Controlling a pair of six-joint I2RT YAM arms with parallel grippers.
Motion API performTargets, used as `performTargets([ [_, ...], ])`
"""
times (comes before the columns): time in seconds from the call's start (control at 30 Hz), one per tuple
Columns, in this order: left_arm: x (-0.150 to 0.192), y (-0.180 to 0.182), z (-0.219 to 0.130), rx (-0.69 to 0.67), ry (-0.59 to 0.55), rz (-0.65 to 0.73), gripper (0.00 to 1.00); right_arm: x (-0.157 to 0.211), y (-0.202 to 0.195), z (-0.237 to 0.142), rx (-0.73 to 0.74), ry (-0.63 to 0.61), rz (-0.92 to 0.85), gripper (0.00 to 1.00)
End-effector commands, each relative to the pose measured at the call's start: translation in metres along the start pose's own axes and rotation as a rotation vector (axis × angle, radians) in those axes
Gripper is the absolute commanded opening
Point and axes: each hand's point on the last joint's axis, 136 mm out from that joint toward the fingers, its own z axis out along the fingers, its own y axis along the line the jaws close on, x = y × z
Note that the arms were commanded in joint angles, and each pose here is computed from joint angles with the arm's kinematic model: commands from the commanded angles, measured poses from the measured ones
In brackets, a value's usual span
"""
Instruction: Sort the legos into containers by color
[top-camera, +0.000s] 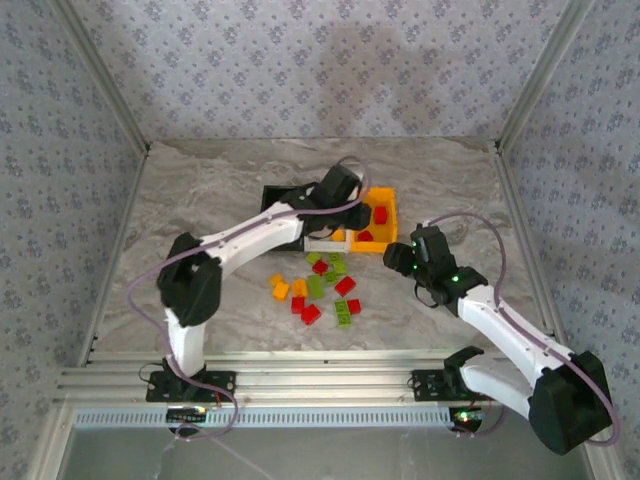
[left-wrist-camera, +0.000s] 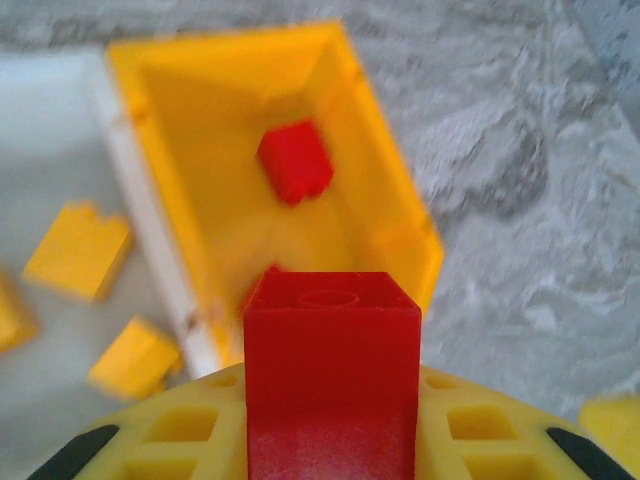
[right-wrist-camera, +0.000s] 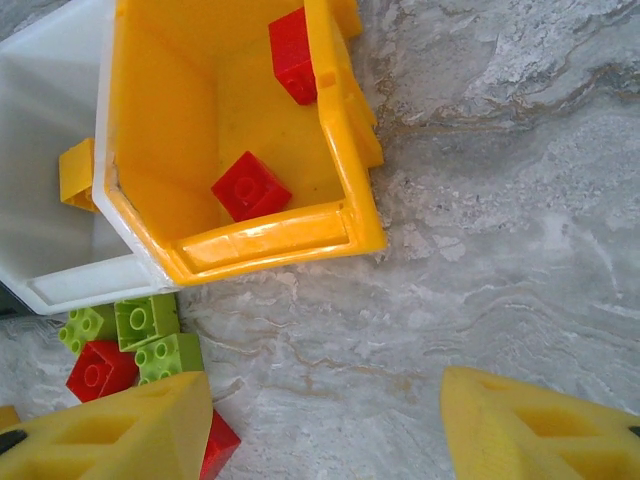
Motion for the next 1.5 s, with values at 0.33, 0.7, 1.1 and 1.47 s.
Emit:
performTargets([
  [0.33,-0.014,-0.008,0.066,-0.013,0.095,0.006,0.43,0.008,-0.016,-0.009,0.035,0.005,0.025,0.64],
  [0.7,-0.041,-0.045,0.008,0.094,-0.013,0.002,0.7,0.014,0.0,-0.011,-0.06,0.036,0.001,0.65],
  [1.1,0.04,0.005,-0.113,0.105,-0.111,-0.057,1.0,0.089,0.058,0.002,-0.154,0.246,-0.262,0.66],
  [1.47,0.131,0.116,-0.204,-0.177,-0.169,-0.151,0.99,0.155,0.153,0.004,-0.265,0.342,-0.68,0.68],
])
